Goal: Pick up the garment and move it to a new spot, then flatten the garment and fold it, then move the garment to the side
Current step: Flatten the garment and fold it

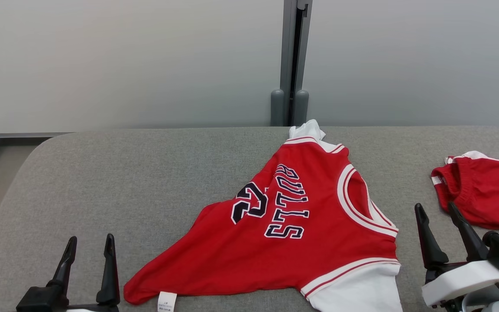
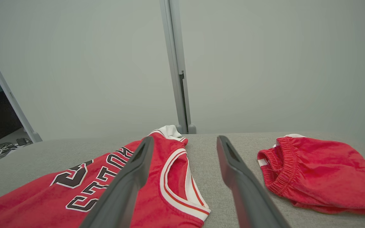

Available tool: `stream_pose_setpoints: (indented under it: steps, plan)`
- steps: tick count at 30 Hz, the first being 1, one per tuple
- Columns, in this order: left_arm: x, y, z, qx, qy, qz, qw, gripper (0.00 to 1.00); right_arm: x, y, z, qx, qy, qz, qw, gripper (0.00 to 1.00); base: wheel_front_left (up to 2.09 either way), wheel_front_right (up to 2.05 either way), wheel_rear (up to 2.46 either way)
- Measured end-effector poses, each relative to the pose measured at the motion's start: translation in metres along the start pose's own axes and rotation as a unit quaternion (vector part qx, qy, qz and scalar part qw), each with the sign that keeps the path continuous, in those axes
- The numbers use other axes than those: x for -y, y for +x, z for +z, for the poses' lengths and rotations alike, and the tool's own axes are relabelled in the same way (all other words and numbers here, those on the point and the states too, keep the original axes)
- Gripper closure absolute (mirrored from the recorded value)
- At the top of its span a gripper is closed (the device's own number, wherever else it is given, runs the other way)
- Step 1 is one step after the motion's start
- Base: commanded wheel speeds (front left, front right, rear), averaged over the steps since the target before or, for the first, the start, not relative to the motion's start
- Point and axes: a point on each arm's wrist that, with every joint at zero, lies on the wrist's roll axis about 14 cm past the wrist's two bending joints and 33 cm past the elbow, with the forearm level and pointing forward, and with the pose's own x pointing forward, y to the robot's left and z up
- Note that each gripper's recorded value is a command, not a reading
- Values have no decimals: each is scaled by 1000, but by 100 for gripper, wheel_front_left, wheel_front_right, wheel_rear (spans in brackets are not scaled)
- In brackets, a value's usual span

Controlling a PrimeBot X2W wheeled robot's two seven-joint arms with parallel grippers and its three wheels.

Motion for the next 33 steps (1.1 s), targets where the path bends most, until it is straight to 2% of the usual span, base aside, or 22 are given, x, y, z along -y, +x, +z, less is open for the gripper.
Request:
stream_pose_setpoints:
  steps: [33]
  plan:
    - [2,-2,-9,-9,-11,-5,1000,0,-8,2,6,5,-6,15,1000,0,0,0,0]
